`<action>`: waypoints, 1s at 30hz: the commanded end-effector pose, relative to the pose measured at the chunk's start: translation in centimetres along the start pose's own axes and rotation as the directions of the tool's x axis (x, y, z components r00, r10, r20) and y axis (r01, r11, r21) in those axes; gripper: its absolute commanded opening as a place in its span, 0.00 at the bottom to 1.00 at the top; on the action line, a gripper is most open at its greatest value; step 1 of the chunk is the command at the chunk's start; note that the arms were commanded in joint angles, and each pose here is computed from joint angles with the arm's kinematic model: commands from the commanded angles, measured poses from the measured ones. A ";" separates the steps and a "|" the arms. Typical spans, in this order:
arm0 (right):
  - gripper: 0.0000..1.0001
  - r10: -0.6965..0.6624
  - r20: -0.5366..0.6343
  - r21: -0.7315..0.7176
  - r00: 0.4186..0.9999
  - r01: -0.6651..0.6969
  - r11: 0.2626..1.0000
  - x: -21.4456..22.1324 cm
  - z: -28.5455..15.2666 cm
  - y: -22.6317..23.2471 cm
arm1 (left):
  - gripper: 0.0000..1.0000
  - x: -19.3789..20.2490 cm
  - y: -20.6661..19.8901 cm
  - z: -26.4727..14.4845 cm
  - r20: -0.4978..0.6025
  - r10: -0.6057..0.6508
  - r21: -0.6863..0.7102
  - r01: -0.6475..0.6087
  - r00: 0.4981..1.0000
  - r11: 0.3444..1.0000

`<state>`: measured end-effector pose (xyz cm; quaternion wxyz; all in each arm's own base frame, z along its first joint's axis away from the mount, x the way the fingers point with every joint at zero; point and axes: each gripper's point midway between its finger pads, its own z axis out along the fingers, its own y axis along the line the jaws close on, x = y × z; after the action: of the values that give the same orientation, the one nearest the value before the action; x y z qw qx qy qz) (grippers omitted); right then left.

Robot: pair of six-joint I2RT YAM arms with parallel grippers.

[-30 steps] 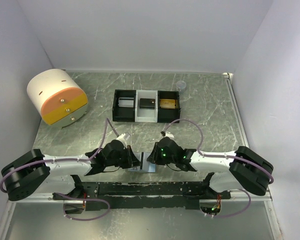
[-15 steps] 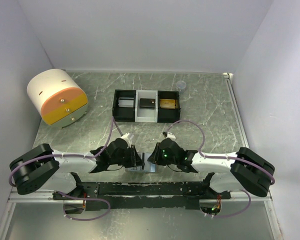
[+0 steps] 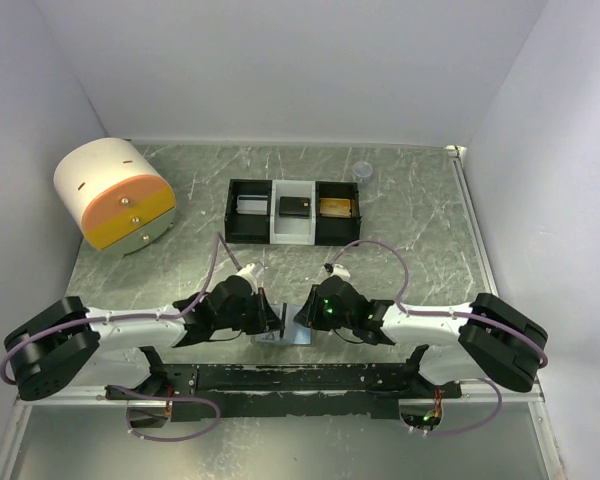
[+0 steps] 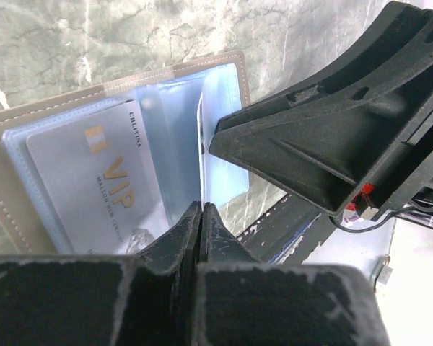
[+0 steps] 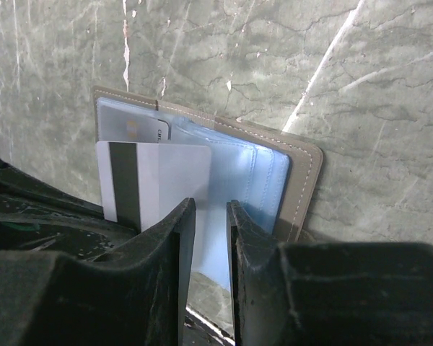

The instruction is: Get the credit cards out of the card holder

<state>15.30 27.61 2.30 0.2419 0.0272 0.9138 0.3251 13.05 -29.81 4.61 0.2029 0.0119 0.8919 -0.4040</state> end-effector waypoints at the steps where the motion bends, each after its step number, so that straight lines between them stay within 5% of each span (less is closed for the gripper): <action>1: 0.25 -0.028 -0.010 0.101 1.000 0.028 0.995 0.2 0.0 -2.2 | 0.07 -1.5 0.1 -0.9 0.052 0.037 -0.061 -0.034 0.998 0.998; 13: 0.29 -0.133 0.140 -0.005 0.981 0.135 0.991 -5.4 -2.6 3.6 | 0.07 -4.3 0.0 -3.8 0.149 0.106 -0.156 -0.082 0.983 0.984; 20: 0.43 -0.230 0.258 0.171 0.938 0.190 0.967 -10.2 -4.1 3.5 | 0.07 -5.9 0.1 -5.8 0.230 0.117 -0.197 -0.071 0.966 0.978; 23: 0.60 -0.258 0.315 0.309 0.913 0.159 0.938 -13.5 -4.5 2.3 | 0.07 -6.5 0.4 -6.5 0.265 0.109 -0.214 -0.052 0.958 0.975; 30: 0.68 -0.344 0.294 0.478 0.892 0.175 0.861 -19.8 -2.4 1.3 | 0.07 -6.7 0.4 -8.0 0.291 0.104 -0.210 -0.042 0.951 0.977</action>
<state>28.62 25.33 13.76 0.4278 0.0310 0.8904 0.1526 16.04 -23.68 10.40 0.3334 -0.0279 0.8892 -0.3119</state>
